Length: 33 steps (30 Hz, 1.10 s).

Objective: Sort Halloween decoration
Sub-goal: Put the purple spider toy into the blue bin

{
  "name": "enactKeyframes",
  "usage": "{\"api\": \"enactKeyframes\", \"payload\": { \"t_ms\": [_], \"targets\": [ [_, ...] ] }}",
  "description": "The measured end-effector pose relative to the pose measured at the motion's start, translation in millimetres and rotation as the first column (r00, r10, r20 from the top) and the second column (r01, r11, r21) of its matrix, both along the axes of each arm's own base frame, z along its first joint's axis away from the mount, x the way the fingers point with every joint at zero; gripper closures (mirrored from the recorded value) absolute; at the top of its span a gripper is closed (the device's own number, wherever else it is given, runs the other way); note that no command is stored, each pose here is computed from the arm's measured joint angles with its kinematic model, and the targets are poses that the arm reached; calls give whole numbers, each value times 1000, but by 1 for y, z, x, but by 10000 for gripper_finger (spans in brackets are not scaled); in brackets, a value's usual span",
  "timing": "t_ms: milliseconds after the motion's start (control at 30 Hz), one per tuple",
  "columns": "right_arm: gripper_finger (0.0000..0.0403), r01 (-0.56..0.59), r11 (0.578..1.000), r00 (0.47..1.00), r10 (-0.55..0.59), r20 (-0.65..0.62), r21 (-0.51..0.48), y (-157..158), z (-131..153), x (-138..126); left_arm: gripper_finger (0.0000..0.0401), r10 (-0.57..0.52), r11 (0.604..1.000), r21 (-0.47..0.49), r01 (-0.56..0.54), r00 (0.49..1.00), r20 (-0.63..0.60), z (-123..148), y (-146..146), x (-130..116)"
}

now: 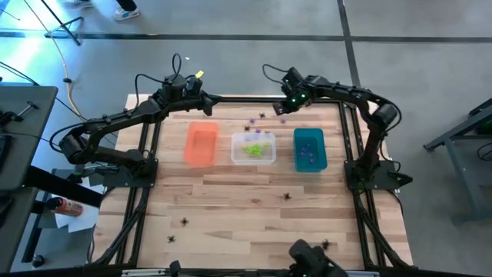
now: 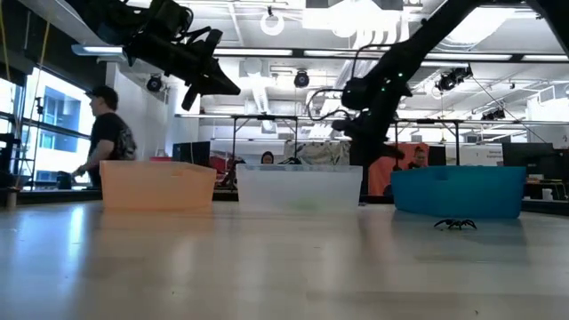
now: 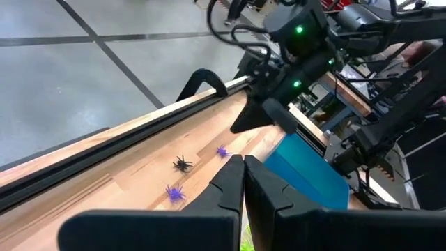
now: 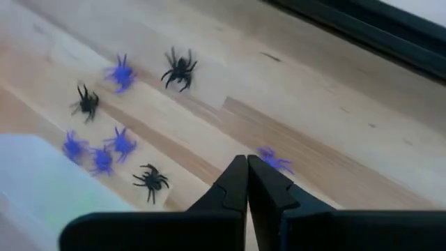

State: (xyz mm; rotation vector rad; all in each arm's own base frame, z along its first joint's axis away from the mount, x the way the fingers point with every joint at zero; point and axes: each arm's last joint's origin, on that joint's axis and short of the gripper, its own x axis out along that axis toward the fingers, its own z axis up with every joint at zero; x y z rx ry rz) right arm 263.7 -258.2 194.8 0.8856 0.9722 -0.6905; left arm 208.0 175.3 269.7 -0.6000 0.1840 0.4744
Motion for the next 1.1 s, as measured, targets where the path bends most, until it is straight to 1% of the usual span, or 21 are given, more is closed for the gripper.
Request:
{"api": "enactKeyframes", "payload": {
  "t_ms": [100, 200, 267, 367, 433, 500, 633, 900, 1100],
  "targets": [
    [375, -89, 996, 995, 88, -37, -21, 3, -2, 9, 401, 0, 1000, -4, 0, 1000, 1, 0, 0, 0],
    [330, -144, 989, 989, 142, -49, -41, 5, -3, 13, 401, 0, 1000, -4, 0, 1000, 2, 0, 0, 0],
    [294, -151, 988, 987, 148, -69, -42, 5, -5, 13, 401, 0, 1000, -4, 0, 1000, 2, 0, 0, 0],
    [238, -128, 992, 986, 127, -111, -2, 5, -14, 11, 401, 0, 1000, -4, 0, 1000, 2, 0, 0, 0],
    [211, -127, 992, 985, 125, -120, -5, 4, -19, 13, 401, 0, 1000, -6, 0, 1000, 2, 0, 0, 0],
    [194, -142, 989, 980, 135, -146, -38, 4, -24, 17, 401, 4, 1000, -16, -4, 1000, 6, 0, 0, 0],
    [186, -196, 977, 968, 180, -177, -82, 6, -29, 24, 401, 11, 999, -35, -10, 1000, 14, 0, 0, 0],
    [185, -225, 972, 957, 207, -206, -72, 6, -37, 24, 401, 16, 999, -52, -15, 1000, 21, 0, 0, 0],
    [185, -221, 974, 950, 207, -232, -36, 4, -54, 26, 401, 21, 998, -67, -19, 999, 27, 0, 0, 0]
  ]
}}
